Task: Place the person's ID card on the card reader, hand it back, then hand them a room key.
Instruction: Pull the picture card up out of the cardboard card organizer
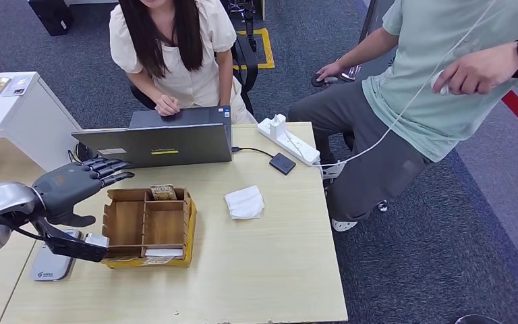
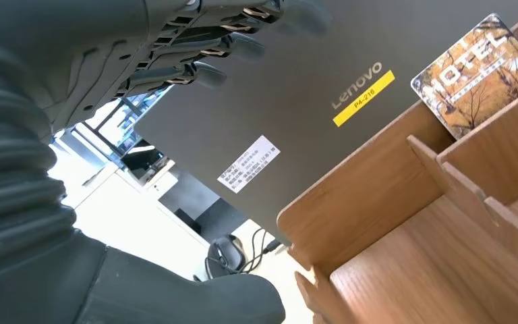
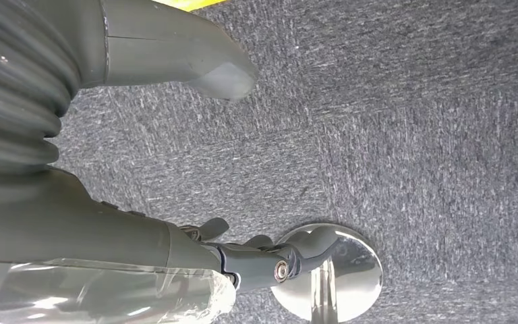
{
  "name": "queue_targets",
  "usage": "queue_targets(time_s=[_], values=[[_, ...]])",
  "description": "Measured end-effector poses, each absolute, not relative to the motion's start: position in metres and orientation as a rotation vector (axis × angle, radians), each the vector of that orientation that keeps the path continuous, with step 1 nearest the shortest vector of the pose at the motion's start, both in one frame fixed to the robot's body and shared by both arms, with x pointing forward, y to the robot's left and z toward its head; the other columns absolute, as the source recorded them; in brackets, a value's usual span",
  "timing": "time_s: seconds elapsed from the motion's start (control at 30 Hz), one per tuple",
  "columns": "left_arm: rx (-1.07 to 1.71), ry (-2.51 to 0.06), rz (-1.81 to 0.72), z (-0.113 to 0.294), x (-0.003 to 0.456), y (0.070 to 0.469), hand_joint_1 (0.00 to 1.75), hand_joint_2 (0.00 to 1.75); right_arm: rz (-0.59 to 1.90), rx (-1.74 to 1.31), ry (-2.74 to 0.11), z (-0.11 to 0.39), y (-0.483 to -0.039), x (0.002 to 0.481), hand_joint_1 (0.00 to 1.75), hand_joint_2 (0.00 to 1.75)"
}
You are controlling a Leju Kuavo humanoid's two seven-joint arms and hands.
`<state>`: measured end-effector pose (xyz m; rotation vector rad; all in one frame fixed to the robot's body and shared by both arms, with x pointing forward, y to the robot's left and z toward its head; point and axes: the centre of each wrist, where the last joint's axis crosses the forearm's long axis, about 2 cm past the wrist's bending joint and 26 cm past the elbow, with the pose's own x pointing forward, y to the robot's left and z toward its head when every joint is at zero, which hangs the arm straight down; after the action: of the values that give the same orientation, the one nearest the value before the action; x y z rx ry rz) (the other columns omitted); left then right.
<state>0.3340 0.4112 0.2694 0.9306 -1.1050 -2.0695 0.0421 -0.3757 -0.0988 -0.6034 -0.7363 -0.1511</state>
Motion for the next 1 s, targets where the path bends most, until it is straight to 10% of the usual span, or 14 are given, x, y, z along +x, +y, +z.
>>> queue_targets(time_s=[1.0], values=[[0.905,-1.191,-2.11,0.258,0.322,0.392,0.0,1.75,-0.171,-0.619,-0.73,-0.098,-0.374,0.04,0.0,1.75]])
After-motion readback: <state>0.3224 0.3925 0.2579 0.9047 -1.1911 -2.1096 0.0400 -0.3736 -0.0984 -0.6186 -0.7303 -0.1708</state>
